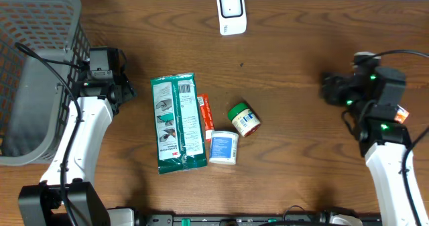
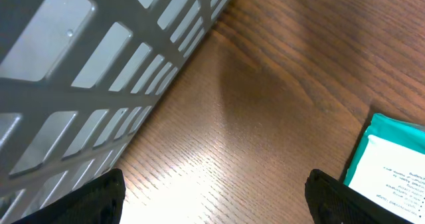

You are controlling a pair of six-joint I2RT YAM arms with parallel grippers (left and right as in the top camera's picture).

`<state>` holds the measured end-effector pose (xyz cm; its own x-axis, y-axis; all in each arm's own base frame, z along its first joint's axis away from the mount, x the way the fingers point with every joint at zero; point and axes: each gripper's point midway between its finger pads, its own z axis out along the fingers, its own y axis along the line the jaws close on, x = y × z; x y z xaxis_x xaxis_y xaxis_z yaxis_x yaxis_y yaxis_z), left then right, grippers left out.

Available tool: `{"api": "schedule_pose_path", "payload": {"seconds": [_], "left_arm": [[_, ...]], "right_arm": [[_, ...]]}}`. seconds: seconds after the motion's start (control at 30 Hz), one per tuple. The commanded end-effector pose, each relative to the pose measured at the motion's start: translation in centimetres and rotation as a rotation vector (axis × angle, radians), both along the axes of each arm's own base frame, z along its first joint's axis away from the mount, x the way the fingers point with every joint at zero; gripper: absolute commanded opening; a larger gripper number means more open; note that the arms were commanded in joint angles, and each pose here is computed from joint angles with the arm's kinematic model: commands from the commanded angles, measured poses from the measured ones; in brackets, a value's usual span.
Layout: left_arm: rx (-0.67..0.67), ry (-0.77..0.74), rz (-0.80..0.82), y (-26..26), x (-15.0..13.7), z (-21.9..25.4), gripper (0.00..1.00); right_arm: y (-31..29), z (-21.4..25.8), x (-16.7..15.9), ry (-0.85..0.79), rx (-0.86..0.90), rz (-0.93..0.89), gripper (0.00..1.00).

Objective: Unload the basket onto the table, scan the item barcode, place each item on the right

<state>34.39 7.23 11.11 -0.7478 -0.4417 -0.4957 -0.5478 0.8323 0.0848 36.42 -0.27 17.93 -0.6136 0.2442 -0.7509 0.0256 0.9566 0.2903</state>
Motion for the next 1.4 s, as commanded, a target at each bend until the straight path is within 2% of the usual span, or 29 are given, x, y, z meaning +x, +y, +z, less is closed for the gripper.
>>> {"api": "schedule_pose_path", "payload": {"seconds": [0.0, 0.07, 0.17, 0.47, 0.67, 0.8, 1.0, 1.23, 1.3, 1.37], "left_arm": [[0.008, 0.018, 0.014, 0.3, -0.4, -0.6, 0.86], [0.008, 0.018, 0.014, 0.3, -0.4, -0.6, 0.86], [0.008, 0.018, 0.014, 0.3, -0.4, -0.6, 0.86], [0.008, 0.018, 0.014, 0.3, -0.4, -0.6, 0.86], [0.008, 0.018, 0.014, 0.3, -0.4, -0.6, 0.86], [0.008, 0.018, 0.013, 0.3, -0.4, -0.6, 0.86], [0.008, 0.018, 0.014, 0.3, -0.4, -0.6, 0.86], [0.008, 0.018, 0.014, 0.3, -0.4, -0.6, 0.86], [0.008, 0.018, 0.014, 0.3, -0.4, -0.6, 0.86], [0.008, 0.018, 0.014, 0.3, -0.4, -0.6, 0.86]], "right_arm": [[5.8, 1.6, -1.0, -0.002, 0.017, 0.220, 0.79], [8.0, 1.2, -2.0, 0.033, 0.010, 0.292, 0.90], [11.1, 0.1, -4.0, 0.098, 0.006, 0.392, 0.99], [20.4, -3.1, -11.0, 0.324, 0.047, 0.591, 0.99], [25.1, -3.4, -13.6, 0.280, -0.031, 0.716, 0.99], [26.8, -4.2, -15.5, 0.306, -0.061, 0.783, 0.99], [27.2, -3.3, -15.6, 0.412, -0.069, 0.743, 0.99], [27.9, -1.6, -14.2, 0.377, -0.074, 0.722, 0.99], [28.7, -0.9, -13.6, 0.337, -0.040, 0.722, 0.99], [29.2, -0.7, -14.2, 0.378, 0.022, 0.716, 0.99]]}}
